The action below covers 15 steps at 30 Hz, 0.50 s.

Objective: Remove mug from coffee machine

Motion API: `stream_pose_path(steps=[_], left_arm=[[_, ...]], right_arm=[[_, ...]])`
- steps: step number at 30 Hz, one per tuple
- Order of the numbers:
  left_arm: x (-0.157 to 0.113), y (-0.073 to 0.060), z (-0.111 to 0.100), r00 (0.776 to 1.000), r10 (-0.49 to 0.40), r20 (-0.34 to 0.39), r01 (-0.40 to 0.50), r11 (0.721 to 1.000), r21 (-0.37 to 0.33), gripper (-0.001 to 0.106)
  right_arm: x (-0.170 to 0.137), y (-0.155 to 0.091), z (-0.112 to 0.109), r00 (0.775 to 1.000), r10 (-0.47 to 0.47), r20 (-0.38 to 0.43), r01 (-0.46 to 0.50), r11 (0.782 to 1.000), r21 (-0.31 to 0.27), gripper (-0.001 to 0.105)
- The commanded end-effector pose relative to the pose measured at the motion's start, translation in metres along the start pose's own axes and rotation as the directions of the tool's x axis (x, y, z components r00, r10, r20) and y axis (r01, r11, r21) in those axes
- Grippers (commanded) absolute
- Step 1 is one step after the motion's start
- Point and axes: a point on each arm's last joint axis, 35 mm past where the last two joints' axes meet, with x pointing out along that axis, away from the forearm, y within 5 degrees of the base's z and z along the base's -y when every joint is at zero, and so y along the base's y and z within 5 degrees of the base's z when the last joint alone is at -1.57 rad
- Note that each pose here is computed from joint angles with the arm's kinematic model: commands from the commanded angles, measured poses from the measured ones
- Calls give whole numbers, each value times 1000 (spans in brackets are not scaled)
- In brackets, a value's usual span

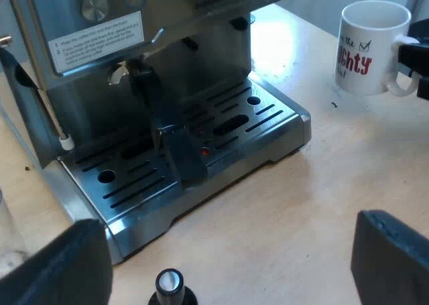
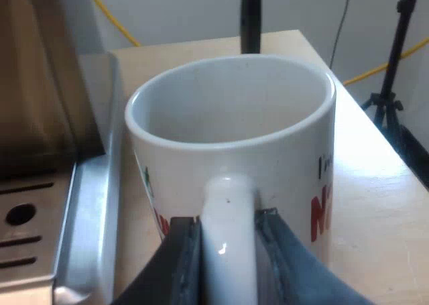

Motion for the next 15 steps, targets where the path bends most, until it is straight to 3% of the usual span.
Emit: stream_pose_path(steps=[1,7,15], left_arm=[[2,-1,5,999,-31,19,31,1000,-3,79],[11,1,7,1000,-29,-2,29,1000,-10,79],[19,2,8,998,-50,-35,49,999,-20,79]], right_arm=[[3,-8,12,998,-2,56,-2,998,63,0],[18,-19,10,999,-2,53,-2,997,73,0],[42,-14,-2,1000,-23,22,21,997,73,0]])
